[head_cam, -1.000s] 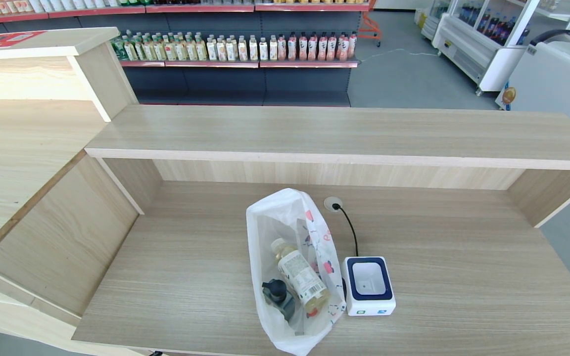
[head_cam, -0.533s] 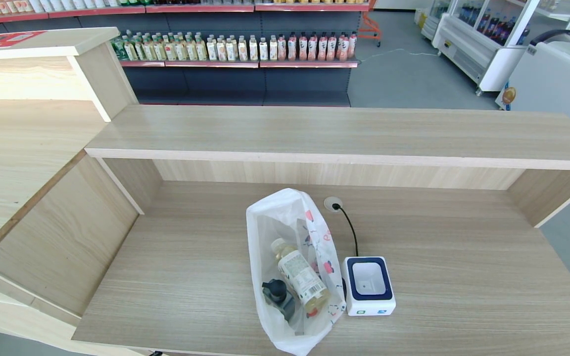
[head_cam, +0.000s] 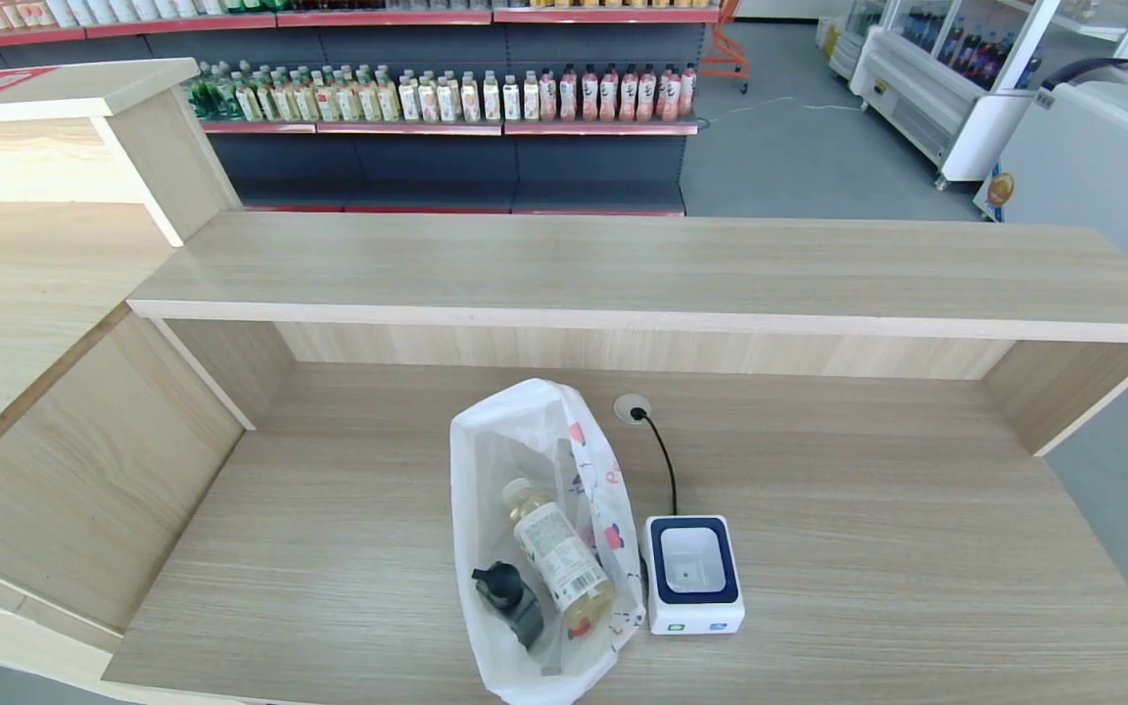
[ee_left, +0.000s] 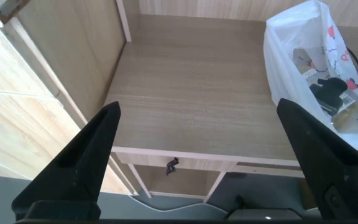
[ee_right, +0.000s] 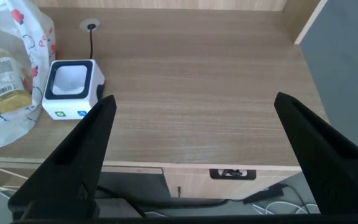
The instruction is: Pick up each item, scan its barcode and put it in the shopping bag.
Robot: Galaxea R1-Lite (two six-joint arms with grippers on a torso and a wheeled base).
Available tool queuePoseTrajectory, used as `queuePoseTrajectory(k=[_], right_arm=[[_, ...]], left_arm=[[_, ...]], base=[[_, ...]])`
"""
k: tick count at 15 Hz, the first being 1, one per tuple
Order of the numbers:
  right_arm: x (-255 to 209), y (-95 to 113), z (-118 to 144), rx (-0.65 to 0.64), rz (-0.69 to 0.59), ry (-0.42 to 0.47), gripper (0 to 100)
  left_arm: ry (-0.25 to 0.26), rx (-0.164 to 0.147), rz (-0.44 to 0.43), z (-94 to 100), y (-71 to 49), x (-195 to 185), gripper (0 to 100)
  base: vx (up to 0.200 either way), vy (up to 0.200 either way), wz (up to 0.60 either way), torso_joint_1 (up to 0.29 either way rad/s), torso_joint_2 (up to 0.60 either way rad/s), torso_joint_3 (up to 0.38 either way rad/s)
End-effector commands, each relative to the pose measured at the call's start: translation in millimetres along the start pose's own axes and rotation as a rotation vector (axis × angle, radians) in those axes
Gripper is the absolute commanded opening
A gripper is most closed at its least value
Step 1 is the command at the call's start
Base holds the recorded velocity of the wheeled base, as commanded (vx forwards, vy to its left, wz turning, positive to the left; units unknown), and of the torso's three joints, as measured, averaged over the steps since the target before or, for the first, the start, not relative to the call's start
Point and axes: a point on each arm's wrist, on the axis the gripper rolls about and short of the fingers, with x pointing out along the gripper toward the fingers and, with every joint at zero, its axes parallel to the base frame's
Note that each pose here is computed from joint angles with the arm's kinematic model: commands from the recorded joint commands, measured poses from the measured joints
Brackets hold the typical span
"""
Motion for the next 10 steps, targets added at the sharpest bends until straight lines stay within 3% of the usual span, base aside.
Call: queuePoseTrajectory(k=[1, 3, 4, 5, 10], right_arm=[[0.2, 0.0, 0.0, -0.002, 0.0, 0.003, 100], [0.2, 0.0, 0.0, -0.003, 0.0, 0.003, 100], [0.2, 0.0, 0.0, -0.002, 0.0, 0.003, 100], [0.2, 0.0, 0.0, -0.002, 0.0, 0.003, 0], [0.2, 0.0, -0.1, 0.0, 0.0, 0.004, 0]], left_arm=[[0.0, 0.001, 0.0, 0.0, 0.0, 0.0, 100], [0.0, 0.001, 0.0, 0.0, 0.0, 0.0, 100], [0.0, 0.001, 0.0, 0.0, 0.0, 0.0, 100], [0.0, 0.001, 0.0, 0.0, 0.0, 0.0, 100], [0.0, 0.002, 0.0, 0.0, 0.0, 0.0, 100]], base=[[0.0, -0.2, 0.0, 0.007, 0.0, 0.002], [0.0, -0.2, 0.0, 0.005, 0.0, 0.005], [0.0, 0.0, 0.0, 0.0, 0.0, 0.0], [0.0, 0.0, 0.0, 0.0, 0.0, 0.0], [0.0, 0.0, 0.0, 0.0, 0.0, 0.0]])
